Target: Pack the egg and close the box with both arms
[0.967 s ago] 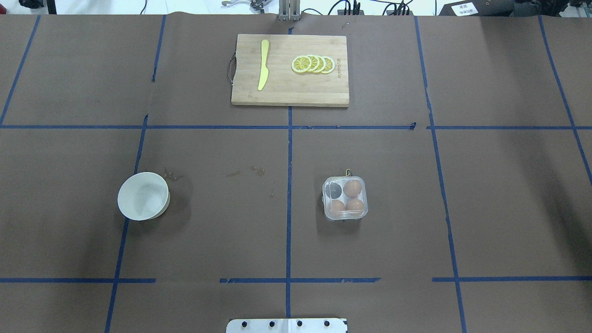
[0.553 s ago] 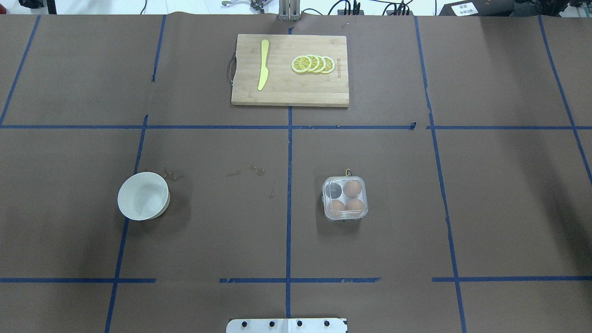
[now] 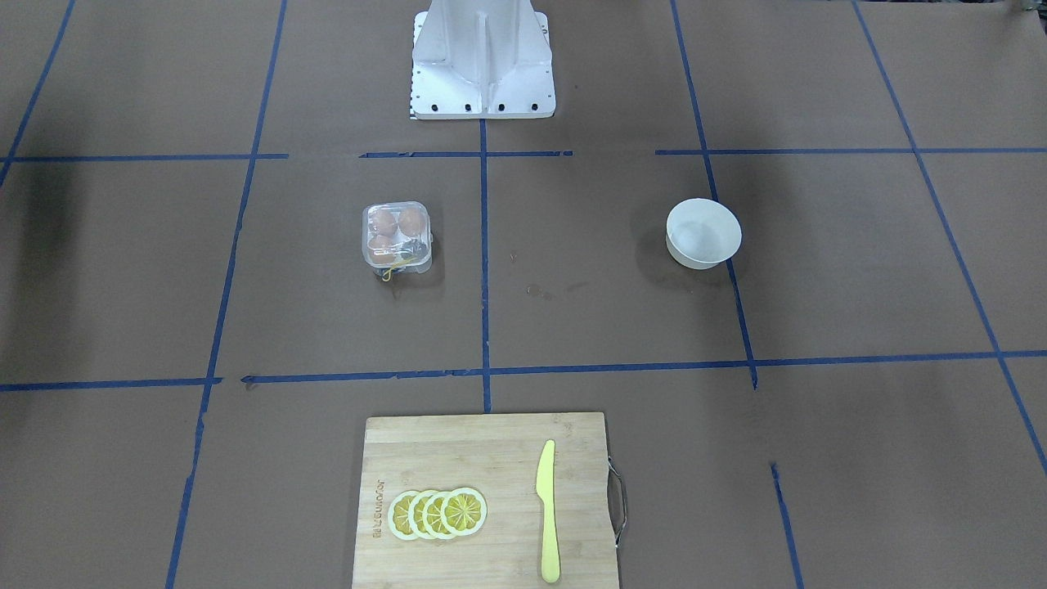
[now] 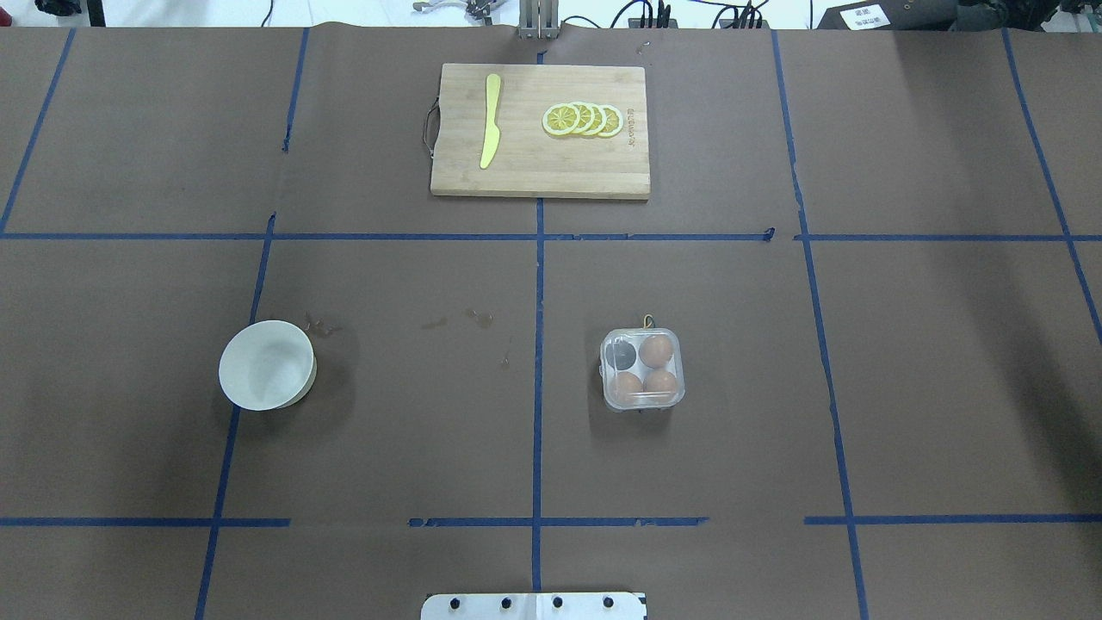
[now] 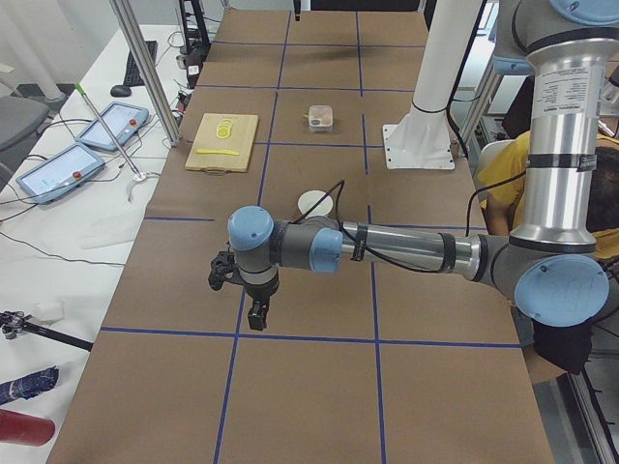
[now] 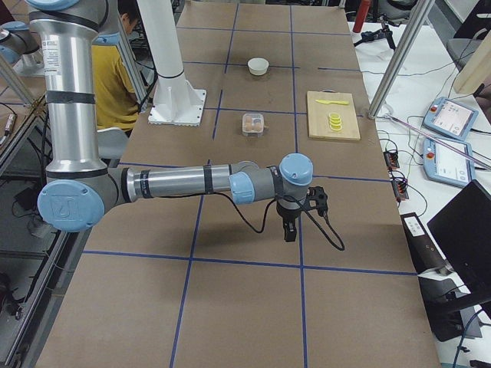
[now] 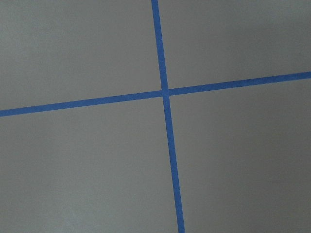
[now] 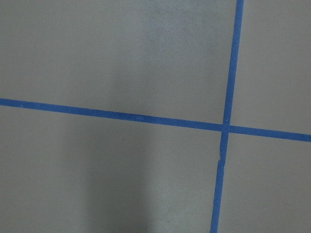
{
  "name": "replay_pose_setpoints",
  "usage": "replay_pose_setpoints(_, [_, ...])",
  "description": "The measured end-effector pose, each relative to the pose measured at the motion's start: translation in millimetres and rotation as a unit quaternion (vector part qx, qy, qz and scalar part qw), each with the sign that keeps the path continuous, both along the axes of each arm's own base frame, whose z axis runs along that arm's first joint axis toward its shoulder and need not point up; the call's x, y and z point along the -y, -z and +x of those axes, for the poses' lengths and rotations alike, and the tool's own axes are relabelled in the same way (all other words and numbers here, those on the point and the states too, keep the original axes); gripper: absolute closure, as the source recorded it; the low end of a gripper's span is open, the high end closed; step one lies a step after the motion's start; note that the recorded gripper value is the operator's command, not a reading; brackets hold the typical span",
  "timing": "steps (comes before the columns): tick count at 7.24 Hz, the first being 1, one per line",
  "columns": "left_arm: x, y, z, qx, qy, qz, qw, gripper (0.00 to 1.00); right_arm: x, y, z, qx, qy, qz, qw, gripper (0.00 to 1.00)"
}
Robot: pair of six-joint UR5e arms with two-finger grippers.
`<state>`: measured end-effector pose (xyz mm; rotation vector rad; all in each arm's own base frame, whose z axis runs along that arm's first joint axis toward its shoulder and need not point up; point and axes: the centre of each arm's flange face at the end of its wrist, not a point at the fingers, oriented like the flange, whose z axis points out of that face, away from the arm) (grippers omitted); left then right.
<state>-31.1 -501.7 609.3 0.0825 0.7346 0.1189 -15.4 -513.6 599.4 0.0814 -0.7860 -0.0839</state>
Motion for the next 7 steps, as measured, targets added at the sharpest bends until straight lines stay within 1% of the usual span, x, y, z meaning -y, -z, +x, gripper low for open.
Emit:
replay_pose_setpoints(4, [7.2,12.8,0.2,-0.001,-0.001,0.014,0.9999,0.0,6.5,4.0,-10.1,0.015,0.009,0.0,0.9999,0.0])
replay_pose_setpoints(7, [16.6,26.2,1.0,-0.003,-0.001,0.027,0.9996,0.0,9.0,-7.5,-14.5,0.023,0.013,-0.015,0.9995,0.0])
